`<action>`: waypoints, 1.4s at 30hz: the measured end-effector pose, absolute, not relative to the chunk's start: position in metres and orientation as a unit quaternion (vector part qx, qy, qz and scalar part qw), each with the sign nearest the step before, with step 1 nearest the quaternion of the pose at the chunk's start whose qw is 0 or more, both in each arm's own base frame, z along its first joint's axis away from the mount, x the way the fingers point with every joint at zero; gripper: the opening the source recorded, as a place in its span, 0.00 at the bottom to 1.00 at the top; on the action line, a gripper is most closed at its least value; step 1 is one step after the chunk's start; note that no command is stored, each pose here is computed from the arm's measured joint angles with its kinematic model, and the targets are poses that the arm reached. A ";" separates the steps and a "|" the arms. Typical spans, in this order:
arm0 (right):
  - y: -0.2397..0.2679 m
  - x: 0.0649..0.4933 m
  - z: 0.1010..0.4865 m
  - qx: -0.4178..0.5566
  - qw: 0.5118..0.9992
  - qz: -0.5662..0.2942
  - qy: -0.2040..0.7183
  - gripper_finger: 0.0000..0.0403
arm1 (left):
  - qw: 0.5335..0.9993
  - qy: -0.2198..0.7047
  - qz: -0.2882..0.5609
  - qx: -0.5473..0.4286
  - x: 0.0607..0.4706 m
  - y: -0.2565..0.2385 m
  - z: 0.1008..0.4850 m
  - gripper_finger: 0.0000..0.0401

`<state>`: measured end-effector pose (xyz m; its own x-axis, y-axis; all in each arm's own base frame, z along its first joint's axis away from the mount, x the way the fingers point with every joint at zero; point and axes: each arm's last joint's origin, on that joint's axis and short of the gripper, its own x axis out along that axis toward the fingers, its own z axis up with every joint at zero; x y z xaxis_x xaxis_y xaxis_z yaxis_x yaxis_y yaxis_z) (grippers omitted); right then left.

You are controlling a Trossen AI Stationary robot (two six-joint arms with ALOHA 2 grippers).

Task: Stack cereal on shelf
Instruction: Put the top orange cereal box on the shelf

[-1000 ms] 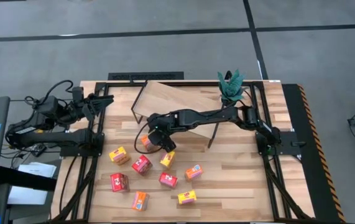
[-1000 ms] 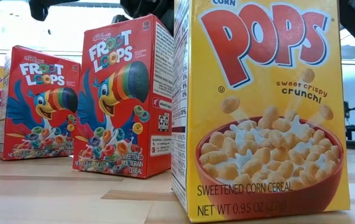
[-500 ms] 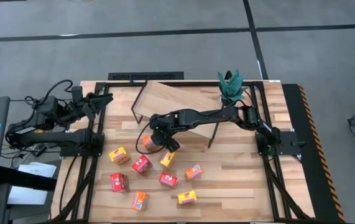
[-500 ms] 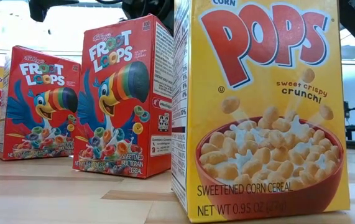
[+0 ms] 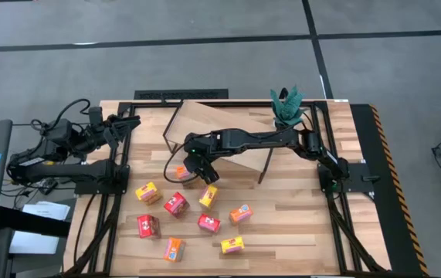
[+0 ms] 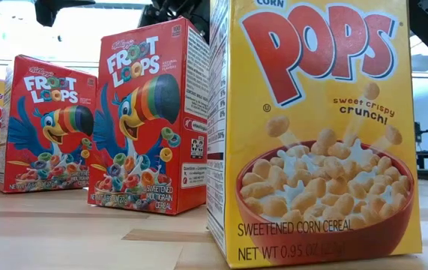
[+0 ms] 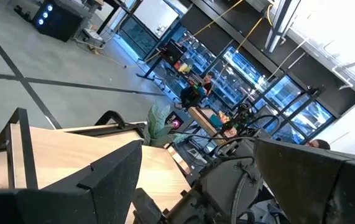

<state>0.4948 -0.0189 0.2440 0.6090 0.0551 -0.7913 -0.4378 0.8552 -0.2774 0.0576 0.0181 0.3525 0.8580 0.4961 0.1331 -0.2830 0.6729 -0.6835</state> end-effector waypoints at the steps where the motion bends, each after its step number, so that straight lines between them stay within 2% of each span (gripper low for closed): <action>1: -0.019 0.494 0.244 -0.224 0.867 0.144 0.421 0.79 | 0.901 -0.156 0.216 -0.342 0.058 0.018 0.352 0.75; 42: -0.019 0.495 0.237 -0.193 0.873 0.152 0.422 0.75 | 0.899 -0.150 0.231 -0.340 0.058 0.019 0.350 0.75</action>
<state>0.4948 -0.0194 0.2369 0.5977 0.1021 -0.7952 -0.4278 0.8795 -0.2087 0.0575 0.0187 0.3504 0.8486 0.5171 0.1120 -0.3133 0.6616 -0.6812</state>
